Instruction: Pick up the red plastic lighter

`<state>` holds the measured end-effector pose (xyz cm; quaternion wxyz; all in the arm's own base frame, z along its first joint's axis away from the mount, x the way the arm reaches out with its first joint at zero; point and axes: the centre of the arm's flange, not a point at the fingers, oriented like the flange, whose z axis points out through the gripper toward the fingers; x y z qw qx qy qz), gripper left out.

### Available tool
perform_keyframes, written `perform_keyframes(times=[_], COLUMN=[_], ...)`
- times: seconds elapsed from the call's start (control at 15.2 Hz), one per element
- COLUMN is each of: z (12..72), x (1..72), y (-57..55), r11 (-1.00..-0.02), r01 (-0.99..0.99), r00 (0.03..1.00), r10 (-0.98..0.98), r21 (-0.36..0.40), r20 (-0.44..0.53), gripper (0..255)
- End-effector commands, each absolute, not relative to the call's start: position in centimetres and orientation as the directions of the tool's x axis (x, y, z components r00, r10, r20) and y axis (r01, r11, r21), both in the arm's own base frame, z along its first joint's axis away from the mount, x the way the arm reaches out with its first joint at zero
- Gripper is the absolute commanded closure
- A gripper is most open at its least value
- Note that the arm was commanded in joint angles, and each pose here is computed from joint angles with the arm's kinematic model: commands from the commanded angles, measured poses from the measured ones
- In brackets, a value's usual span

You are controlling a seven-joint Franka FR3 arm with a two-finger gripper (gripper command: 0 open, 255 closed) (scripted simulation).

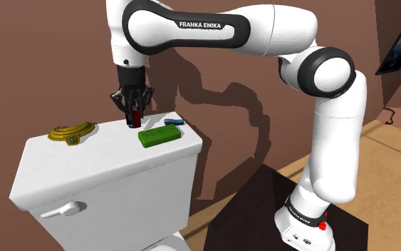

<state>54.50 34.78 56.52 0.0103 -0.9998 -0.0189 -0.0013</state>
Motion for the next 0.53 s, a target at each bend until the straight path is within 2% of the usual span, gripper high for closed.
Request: perform_keyframes(times=[0.0, 0.46], z=[57.6, 60.3], x=[54.5, 54.5], y=[34.7, 34.7], r11=[-0.999, -0.999], r01=[0.038, 0.038], r00=[0.999, 0.999], r10=[0.038, 0.038], r21=[-0.02, -0.02], r20=[0.003, 0.003], gripper=[255, 255])
